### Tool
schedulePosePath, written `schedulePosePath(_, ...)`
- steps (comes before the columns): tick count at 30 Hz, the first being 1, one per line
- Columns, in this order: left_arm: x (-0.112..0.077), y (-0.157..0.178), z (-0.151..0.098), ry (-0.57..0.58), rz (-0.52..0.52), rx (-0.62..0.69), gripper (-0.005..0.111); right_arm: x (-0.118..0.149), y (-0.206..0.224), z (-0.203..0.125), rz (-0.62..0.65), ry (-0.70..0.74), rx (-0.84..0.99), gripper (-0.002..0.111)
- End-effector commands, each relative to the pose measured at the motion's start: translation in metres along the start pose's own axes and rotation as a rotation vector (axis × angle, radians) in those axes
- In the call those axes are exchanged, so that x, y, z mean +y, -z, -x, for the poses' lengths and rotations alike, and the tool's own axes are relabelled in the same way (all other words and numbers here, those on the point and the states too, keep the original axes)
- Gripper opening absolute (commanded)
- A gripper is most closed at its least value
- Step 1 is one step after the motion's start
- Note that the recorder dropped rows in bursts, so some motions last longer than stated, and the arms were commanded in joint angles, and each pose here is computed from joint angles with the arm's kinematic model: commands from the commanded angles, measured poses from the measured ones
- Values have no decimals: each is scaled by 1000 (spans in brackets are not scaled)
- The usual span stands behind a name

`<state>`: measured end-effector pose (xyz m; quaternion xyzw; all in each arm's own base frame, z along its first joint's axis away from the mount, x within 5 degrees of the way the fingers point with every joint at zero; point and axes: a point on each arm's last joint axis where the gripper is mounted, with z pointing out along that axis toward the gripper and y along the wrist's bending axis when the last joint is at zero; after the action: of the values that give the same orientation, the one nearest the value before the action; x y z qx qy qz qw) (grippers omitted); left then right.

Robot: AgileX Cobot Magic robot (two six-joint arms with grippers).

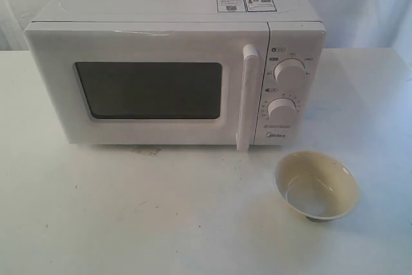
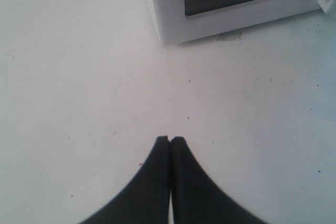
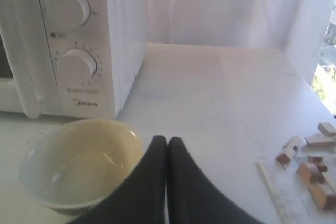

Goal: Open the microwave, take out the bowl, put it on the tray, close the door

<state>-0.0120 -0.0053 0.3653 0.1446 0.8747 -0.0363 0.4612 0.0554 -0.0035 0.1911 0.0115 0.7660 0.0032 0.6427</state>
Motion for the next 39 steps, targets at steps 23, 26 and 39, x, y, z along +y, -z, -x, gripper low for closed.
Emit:
schedulePosePath(23, -2, 0, -7, 9, -19, 51, 0, 7, 1, -9, 77, 103, 77, 0)
schedulePosePath(26, -2, 0, -7, 9, -19, 51, 0, 7, 1, -9, 84, 97, 77, 0)
schedulePosePath(39, -2, 0, -7, 9, -19, 51, 0, 7, 1, -9, 79, 22, 82, 0)
